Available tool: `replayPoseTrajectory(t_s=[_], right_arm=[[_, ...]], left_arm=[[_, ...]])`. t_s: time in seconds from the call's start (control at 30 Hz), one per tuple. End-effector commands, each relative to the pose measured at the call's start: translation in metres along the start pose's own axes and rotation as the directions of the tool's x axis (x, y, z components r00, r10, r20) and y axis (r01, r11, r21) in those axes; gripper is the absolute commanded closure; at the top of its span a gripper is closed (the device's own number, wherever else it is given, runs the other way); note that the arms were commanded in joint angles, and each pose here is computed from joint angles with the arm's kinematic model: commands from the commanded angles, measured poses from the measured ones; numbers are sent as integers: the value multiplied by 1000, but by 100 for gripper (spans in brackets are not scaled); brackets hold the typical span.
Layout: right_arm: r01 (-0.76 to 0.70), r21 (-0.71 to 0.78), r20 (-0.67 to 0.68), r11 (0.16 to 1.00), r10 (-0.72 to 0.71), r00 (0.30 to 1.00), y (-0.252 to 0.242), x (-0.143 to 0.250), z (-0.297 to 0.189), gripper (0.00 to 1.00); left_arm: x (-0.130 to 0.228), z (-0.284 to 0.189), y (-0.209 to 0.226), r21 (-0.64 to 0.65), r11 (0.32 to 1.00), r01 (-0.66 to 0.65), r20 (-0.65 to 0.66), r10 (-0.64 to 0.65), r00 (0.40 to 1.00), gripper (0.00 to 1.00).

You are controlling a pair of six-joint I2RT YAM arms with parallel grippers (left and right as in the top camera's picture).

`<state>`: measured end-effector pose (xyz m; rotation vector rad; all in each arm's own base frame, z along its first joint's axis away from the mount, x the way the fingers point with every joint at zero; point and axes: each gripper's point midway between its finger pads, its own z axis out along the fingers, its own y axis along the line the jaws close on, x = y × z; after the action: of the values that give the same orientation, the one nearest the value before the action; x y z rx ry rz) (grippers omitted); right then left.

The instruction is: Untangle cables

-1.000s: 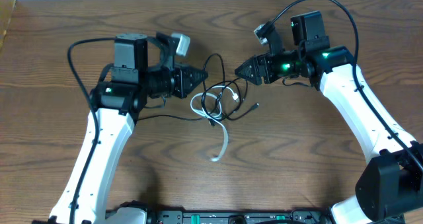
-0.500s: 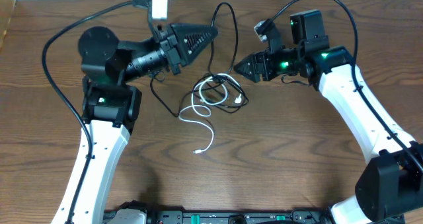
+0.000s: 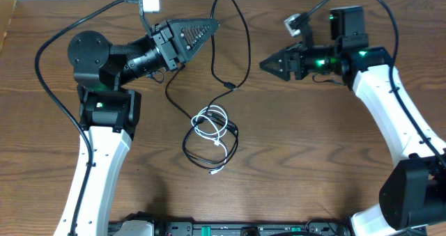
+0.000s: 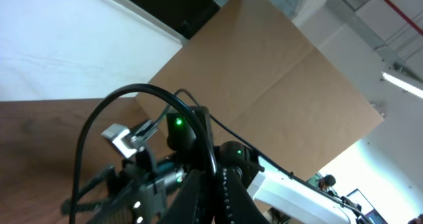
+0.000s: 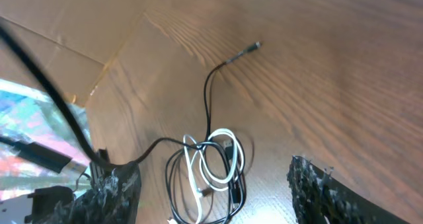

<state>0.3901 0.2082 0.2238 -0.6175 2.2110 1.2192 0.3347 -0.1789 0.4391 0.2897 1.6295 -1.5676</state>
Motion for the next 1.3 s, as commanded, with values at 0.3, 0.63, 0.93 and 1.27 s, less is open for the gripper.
replayPoseTrajectory(t_s=[0.3, 0.63, 0.93, 1.27], right_arm=[[267, -223, 100, 938, -250, 963, 74, -25, 29, 31], [185, -64, 74, 981, -181, 981, 71, -26, 59, 99], [71, 199, 269, 977, -124, 955, 56, -103, -45, 99], [6, 374, 405, 928, -170, 898, 74, -157, -150, 99]], left_arm=[[-20, -3, -28, 60, 998, 1, 73, -5, 997, 93], [-18, -3, -29, 65, 997, 31, 56, -35, 998, 92], [26, -6, 38, -148, 989, -17, -79, 6, 997, 69], [86, -37, 105, -442, 897, -15, -220, -93, 971, 51]])
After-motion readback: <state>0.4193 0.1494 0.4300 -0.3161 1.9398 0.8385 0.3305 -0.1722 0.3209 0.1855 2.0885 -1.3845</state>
